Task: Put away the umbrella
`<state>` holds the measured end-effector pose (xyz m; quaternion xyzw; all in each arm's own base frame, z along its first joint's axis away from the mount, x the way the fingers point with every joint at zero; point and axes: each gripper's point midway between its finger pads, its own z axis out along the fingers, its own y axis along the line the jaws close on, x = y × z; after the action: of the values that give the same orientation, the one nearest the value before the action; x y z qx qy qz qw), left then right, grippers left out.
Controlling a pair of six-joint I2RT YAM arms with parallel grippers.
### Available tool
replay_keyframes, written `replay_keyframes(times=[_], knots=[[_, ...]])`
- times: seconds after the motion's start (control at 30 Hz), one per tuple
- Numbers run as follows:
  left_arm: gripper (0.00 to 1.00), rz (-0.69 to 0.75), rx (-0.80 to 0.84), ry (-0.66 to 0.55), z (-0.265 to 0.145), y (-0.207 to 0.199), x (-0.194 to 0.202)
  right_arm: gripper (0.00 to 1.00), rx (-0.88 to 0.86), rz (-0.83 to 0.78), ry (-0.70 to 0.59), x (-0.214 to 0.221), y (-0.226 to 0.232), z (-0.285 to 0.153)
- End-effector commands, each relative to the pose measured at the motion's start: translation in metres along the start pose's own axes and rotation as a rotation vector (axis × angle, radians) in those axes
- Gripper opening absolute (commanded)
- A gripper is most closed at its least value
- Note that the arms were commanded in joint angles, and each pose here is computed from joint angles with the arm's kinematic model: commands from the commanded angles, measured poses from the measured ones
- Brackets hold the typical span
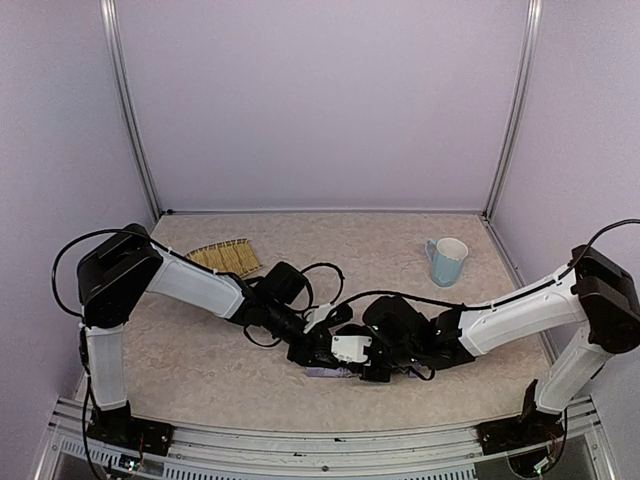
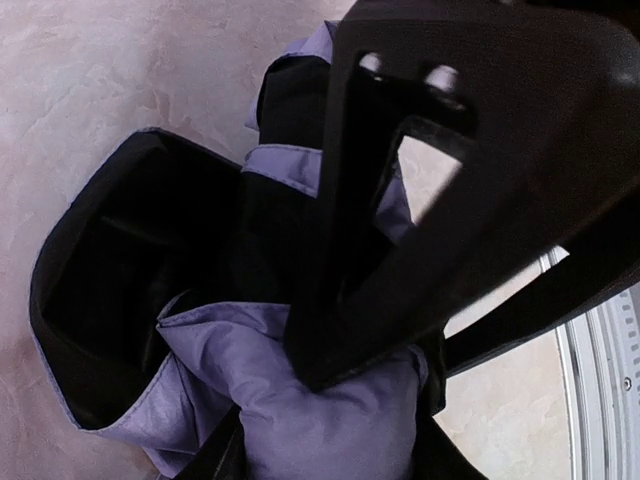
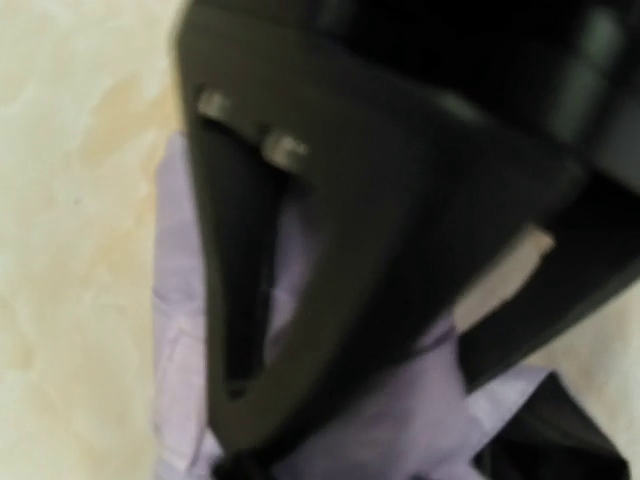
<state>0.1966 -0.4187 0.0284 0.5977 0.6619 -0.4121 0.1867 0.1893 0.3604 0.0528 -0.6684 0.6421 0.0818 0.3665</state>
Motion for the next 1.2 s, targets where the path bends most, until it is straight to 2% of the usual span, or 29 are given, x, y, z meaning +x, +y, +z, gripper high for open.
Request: replay_keyframes(times=[0.0, 0.07, 0.13, 0.2, 0.37, 0.47, 0.57, 0.67, 0.9, 0.97, 1.07, 1.17], knots=[[0.43, -0.256, 0.033, 0.309, 0.01, -0.019, 0.109, 0.16, 0.079, -0.001, 0.082, 0.014, -0.011, 0.0], [0.43, -0.253, 0.035, 0.308, 0.01, -0.019, 0.109, 0.06, 0.077, 0.019, 0.058, 0.012, -0.011, -0.012], [0.42, -0.252, 0.038, 0.307, 0.01, -0.019, 0.109, 0.0, 0.075, 0.036, 0.04, 0.014, -0.01, -0.024], [0.4, -0.254, 0.041, 0.308, 0.01, -0.02, 0.11, 0.0, 0.084, 0.058, 0.052, 0.024, -0.009, -0.033], [0.39, -0.255, 0.048, 0.309, 0.011, -0.02, 0.11, 0.0, 0.152, 0.071, 0.185, 0.059, -0.02, -0.037], [0.37, -0.254, 0.05, 0.309, 0.01, -0.02, 0.11, 0.11, 0.163, 0.127, 0.286, 0.077, -0.032, -0.039], [0.36, -0.253, 0.049, 0.308, 0.011, -0.02, 0.11, 0.16, 0.176, 0.149, 0.378, 0.102, -0.035, -0.047], [0.37, -0.255, 0.05, 0.308, 0.011, -0.019, 0.109, 0.24, 0.197, 0.178, 0.408, 0.11, -0.041, -0.057], [0.37, -0.27, 0.067, 0.305, 0.01, -0.018, 0.11, 0.4, 0.2, 0.155, 0.289, 0.072, -0.053, -0.069], [0.37, -0.268, 0.066, 0.303, 0.01, -0.018, 0.109, 0.48, 0.183, 0.098, 0.233, 0.052, -0.049, -0.07], [0.37, -0.273, 0.068, 0.304, 0.01, -0.018, 0.111, 0.66, 0.117, -0.044, 0.141, 0.026, -0.02, -0.061], [0.37, -0.272, 0.071, 0.303, 0.01, -0.019, 0.11, 0.78, 0.07, -0.098, 0.104, 0.018, -0.004, -0.047]])
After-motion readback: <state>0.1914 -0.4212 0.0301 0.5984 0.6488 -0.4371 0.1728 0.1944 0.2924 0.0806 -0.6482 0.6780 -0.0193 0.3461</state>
